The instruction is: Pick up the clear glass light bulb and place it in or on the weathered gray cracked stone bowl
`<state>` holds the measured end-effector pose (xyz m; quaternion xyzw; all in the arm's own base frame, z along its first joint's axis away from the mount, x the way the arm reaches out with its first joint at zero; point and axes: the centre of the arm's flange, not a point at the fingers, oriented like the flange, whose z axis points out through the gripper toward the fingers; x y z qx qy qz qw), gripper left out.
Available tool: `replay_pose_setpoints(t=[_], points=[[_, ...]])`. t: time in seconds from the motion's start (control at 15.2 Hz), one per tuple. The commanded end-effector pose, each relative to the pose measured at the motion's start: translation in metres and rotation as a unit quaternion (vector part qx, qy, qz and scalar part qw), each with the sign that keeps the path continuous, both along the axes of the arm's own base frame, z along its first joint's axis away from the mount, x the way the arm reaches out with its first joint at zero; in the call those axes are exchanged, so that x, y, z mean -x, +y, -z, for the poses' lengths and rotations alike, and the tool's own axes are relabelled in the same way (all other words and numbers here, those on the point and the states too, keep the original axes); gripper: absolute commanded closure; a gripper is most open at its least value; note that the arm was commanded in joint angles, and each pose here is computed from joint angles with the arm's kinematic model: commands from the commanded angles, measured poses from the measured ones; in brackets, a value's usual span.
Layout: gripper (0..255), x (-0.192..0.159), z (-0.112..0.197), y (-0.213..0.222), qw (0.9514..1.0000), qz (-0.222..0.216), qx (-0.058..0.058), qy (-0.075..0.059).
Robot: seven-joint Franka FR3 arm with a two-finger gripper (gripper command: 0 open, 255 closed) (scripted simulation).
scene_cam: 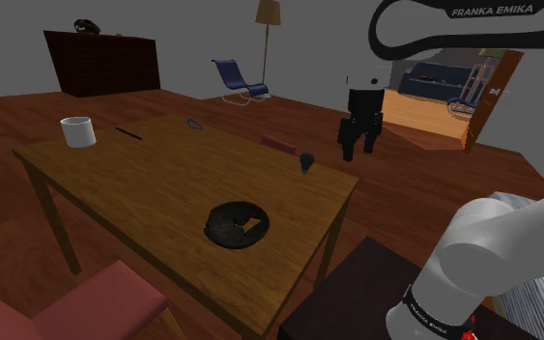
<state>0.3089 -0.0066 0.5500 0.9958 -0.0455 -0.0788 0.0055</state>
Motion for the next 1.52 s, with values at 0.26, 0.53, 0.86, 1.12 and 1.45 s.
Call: replay_pose_setpoints(t=[0.26,0.53,0.86,1.12,1.45], points=[[0,-0.040,0.022,-0.023,0.9999,0.009,0.006,-0.004],[0,-0.080,0.043,-0.047,0.9997,0.017,0.012,-0.008],[0,-0.130,0.068,-0.078,0.9993,0.028,0.020,-0.013],[0,-0.169,0.088,-0.104,0.9989,0.036,0.026,-0.017],[0,-0.218,0.112,-0.138,0.9981,0.047,0.034,-0.022]])
